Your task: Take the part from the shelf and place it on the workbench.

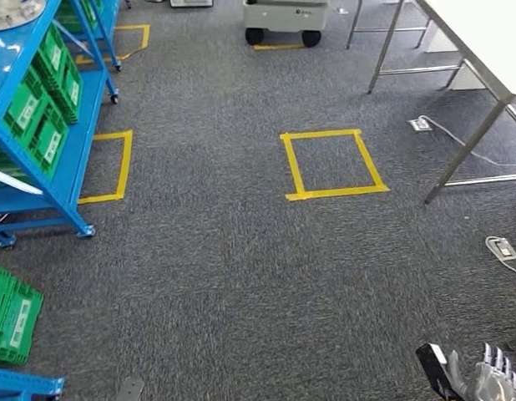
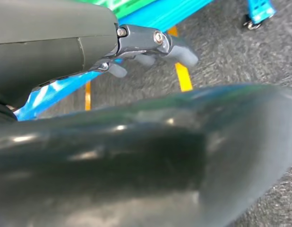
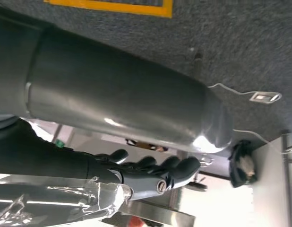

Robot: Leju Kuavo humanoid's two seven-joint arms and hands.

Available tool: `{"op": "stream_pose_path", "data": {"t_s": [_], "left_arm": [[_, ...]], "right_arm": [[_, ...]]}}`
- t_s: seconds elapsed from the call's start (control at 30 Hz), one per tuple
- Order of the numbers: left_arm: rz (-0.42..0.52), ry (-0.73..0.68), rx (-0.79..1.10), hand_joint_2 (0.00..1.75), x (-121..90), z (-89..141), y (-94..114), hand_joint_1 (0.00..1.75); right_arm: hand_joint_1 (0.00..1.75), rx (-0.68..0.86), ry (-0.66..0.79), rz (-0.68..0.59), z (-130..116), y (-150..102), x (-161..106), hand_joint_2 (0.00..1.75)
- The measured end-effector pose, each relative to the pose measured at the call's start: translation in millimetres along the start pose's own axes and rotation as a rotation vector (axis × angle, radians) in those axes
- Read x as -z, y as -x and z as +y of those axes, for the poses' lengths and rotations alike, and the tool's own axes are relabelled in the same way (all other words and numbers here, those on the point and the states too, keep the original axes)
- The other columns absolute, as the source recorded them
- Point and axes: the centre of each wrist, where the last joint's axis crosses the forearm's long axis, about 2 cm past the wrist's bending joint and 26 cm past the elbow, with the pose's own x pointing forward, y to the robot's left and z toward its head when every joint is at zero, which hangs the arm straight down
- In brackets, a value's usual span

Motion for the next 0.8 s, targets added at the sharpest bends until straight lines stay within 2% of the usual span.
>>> {"op": "stream_pose_path", "data": {"t_s": [0.2,0.47,0.63,0.8], "left_arm": [[0.012,0.003,-0.008,0.00,-1,-1,2,0.00],[0.023,0.005,-0.009,0.00,-1,-1,5,0.00],[0.028,0.007,-0.009,0.00,-2,-2,3,0.00],[0.028,0.005,-0.009,0.00,-1,-2,3,0.00]], "right_arm": [[0.00,0.013,-0.108,0.093,22,16,-26,0.00],[0.00,0.026,-0.173,0.159,34,17,-40,0.00],[0.00,0.029,-0.262,0.242,47,22,-60,0.00],[0.00,0.044,-0.344,0.291,57,15,-74,0.00]]}}
